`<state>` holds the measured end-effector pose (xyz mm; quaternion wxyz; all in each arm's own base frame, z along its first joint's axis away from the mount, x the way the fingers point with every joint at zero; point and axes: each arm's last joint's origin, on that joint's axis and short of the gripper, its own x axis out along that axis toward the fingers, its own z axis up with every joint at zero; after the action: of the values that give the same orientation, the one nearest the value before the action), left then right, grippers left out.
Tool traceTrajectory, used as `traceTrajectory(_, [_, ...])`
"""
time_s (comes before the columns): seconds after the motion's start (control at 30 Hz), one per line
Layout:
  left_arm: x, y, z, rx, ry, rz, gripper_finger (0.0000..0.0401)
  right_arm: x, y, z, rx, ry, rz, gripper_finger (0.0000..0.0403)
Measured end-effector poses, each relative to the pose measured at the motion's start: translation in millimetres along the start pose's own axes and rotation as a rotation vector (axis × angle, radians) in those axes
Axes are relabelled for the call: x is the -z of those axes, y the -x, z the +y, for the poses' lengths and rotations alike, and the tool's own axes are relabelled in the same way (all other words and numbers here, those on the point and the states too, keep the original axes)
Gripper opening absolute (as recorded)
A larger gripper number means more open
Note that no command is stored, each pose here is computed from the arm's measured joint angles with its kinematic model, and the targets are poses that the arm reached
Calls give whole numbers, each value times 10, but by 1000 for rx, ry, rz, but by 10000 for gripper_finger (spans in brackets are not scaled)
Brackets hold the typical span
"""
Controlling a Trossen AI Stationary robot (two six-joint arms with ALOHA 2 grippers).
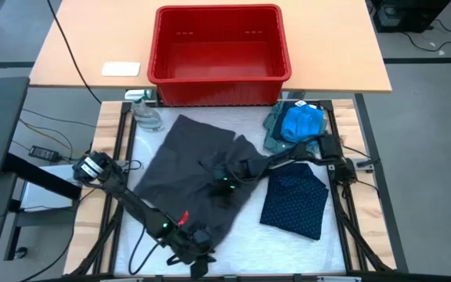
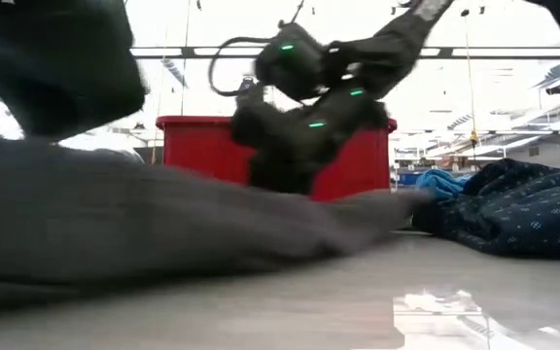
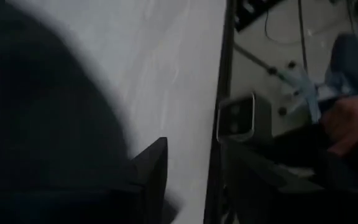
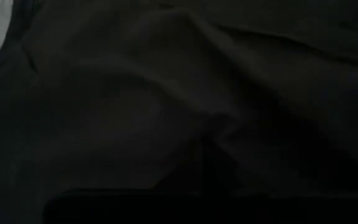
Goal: Fold laundry
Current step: Fold the gray shorts
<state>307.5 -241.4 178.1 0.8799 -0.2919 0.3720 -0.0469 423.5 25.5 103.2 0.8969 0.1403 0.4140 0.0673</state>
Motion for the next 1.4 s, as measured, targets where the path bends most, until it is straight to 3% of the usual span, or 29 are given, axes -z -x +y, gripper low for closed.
traceTrajectory(0.1, [101, 22, -27, -11, -65, 41, 168, -254, -132, -75, 35, -101, -51, 4])
traceTrajectory(0.2, [212, 48, -10, -62, -88, 98, 183, -471, -75, -74, 53, -114, -5, 4])
traceTrajectory(0.43, [352, 181, -23, -185, 49, 186, 187, -753, 599, 173, 9, 136, 139, 16])
traceTrajectory(0.57, [247, 300, -138, -291, 6, 233, 182, -691, 932, 334, -4, 223, 259, 29])
traceTrajectory(0.77, [68, 440, -179, -468, -109, 136, 183, -536, 1231, 531, 14, 273, 430, 64])
traceTrajectory(1.0, [71, 194, 15, -462, -56, 129, 236, -172, 1300, 555, 38, 392, 625, 158])
traceTrajectory(1.17, [178, -54, 245, -476, 32, 317, 261, 43, 1223, 387, 200, 510, 631, 204])
traceTrajectory(1.27, [161, -71, 290, -502, 121, 347, 232, 165, 1190, 249, 308, 539, 645, 207])
traceTrajectory(1.4, [131, -47, 304, -519, 187, 326, 140, 337, 1186, 103, 290, 555, 682, 204])
